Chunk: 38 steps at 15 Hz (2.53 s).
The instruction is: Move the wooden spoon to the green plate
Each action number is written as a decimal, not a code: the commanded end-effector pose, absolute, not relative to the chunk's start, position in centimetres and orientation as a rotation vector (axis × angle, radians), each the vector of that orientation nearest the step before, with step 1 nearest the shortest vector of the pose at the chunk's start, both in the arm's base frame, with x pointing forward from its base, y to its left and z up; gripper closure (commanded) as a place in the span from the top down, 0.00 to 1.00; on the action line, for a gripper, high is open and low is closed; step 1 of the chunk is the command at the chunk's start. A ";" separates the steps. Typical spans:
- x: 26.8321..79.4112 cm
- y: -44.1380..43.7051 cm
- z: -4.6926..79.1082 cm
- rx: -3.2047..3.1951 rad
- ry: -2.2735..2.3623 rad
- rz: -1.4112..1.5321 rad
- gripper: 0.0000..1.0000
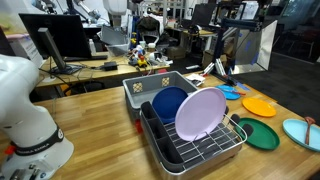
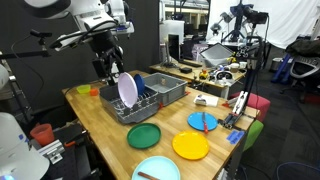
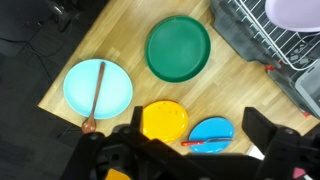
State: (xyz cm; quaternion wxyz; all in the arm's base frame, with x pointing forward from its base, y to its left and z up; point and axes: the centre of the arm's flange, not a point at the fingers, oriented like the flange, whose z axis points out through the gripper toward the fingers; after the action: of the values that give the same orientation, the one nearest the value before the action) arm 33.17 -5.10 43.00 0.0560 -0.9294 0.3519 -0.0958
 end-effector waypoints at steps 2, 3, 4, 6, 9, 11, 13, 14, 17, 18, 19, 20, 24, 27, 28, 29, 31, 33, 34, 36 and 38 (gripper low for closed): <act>33.0 -9.5 37.4 -2.781 1.239 -0.088 1.00; 32.9 -10.6 35.7 -2.774 1.256 -0.026 1.00; 32.8 -11.4 34.3 -2.767 1.278 0.026 1.00; 32.6 -13.1 31.2 -2.744 1.310 0.130 1.00; 32.8 -14.7 27.7 -2.695 1.371 0.228 1.00; 32.0 -14.2 28.5 -2.698 1.369 0.238 1.00; 32.4 -14.5 28.0 -2.697 1.376 0.252 1.00; 32.5 -14.5 28.0 -2.698 1.374 0.249 1.00; 32.5 -14.5 28.1 -2.698 1.374 0.246 1.00; 32.8 -14.6 27.4 -2.690 1.364 0.293 1.00; 32.9 -14.7 26.8 -2.676 1.359 0.325 1.00; 33.0 -14.9 26.0 -2.665 1.378 0.330 1.00; 33.0 -16.8 22.2 -2.563 1.397 0.407 1.00; 33.6 -19.2 19.3 -2.472 1.460 0.388 1.00; 33.9 -20.0 18.4 -2.456 1.488 0.377 1.00; 34.3 -20.7 17.6 -2.452 1.517 0.380 1.00; 35.3 -21.9 16.2 -2.466 1.570 0.377 1.00; 36.4 -22.7 14.9 -2.503 1.590 0.392 1.00; 36.9 -23.1 14.3 -2.514 1.603 0.394 1.00; 38.0 -23.8 13.0 -2.507 1.615 0.410 1.00; 38.9 -24.6 11.7 -2.501 1.643 0.429 1.00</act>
State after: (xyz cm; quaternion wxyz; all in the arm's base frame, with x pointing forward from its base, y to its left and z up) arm 37.27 -23.38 13.57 0.0656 -0.8338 0.5313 0.1347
